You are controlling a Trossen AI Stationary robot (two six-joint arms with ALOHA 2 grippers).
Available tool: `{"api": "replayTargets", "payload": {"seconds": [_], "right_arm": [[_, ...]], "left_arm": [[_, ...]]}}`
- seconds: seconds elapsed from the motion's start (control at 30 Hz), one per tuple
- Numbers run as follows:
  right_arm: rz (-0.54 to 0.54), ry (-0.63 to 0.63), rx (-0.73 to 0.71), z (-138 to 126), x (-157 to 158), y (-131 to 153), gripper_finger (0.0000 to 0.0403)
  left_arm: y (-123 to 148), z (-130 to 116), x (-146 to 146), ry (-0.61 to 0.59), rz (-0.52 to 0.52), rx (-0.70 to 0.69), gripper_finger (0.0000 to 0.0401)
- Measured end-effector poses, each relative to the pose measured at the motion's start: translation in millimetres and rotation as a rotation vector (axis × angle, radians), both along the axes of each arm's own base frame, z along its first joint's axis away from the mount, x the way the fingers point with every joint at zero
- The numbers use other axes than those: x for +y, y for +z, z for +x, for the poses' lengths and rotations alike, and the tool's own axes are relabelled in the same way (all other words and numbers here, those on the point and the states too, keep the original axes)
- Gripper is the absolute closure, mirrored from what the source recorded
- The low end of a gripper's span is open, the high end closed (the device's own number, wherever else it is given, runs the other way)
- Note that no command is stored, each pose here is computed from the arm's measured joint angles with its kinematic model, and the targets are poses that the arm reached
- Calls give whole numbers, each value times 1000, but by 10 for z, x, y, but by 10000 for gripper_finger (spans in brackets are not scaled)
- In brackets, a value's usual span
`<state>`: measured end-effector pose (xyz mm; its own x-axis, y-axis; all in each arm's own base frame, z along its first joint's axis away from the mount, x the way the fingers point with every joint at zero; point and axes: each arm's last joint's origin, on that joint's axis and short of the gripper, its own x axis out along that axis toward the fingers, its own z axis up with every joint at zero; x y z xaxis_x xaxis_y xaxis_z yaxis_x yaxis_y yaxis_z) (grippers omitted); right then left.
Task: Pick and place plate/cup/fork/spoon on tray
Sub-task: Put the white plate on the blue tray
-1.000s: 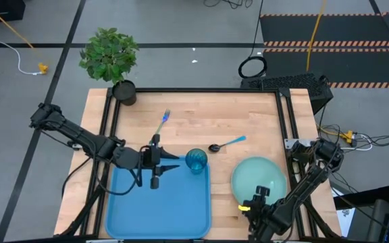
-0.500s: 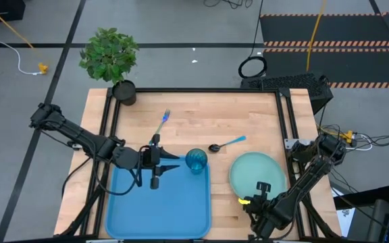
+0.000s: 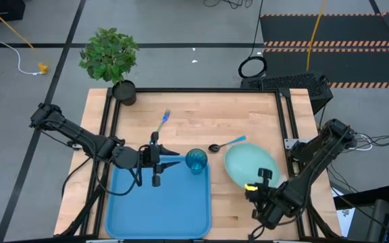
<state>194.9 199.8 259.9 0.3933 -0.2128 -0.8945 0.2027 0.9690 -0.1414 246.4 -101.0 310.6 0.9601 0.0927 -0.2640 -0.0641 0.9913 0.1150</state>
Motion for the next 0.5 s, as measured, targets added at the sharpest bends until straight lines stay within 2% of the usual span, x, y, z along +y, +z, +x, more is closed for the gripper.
{"api": "replayTargets", "payload": {"seconds": [0.37, 0.5], "right_arm": [[-162, 146, -216, 200, -14, 563, 403], [-220, 263, -271, 295, 6, 675, 403]], "left_arm": [[12, 3, -2, -20, 71, -5, 272], [42, 10, -3, -30, 103, -23, 272]]}}
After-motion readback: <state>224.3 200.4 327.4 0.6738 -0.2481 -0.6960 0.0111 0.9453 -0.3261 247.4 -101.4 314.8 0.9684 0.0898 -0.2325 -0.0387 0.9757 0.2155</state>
